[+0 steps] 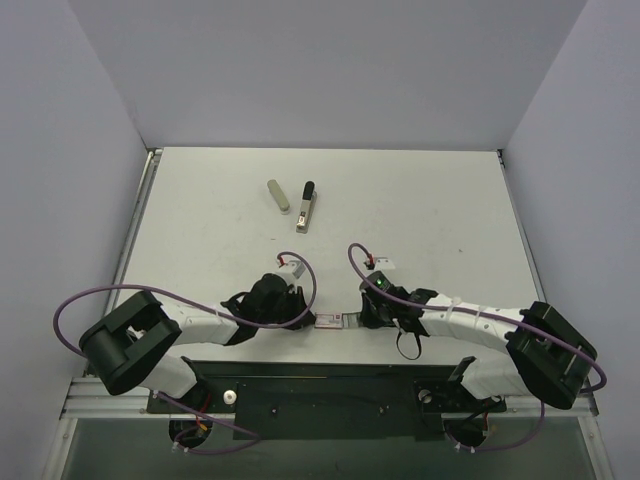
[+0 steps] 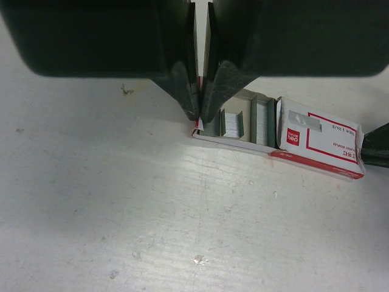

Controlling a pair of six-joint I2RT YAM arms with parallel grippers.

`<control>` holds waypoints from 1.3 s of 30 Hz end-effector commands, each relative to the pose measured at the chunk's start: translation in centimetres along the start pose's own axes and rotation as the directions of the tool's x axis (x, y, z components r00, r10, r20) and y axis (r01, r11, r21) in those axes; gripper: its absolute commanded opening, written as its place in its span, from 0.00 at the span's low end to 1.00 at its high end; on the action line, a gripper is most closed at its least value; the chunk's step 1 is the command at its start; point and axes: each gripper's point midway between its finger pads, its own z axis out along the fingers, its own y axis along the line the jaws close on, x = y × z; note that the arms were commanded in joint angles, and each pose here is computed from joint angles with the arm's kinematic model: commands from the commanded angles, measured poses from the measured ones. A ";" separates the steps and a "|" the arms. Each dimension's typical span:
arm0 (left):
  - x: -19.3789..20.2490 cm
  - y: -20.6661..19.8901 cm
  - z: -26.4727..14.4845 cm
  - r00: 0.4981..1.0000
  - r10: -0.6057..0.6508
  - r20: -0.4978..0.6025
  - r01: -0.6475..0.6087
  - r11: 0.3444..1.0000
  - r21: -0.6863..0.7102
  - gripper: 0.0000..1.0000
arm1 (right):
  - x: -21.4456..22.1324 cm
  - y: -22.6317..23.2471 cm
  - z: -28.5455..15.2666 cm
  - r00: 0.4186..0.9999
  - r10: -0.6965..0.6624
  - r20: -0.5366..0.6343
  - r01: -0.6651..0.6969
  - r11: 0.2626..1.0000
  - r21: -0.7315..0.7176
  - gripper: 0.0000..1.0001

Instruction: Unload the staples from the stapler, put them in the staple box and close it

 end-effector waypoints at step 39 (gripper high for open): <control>-0.2 -0.3 -1.6 0.999 0.019 0.051 -0.019 1.000 0.001 0.00 | -1.6 1.0 -3.6 0.990 0.083 0.115 -0.081 0.997 -0.019 0.54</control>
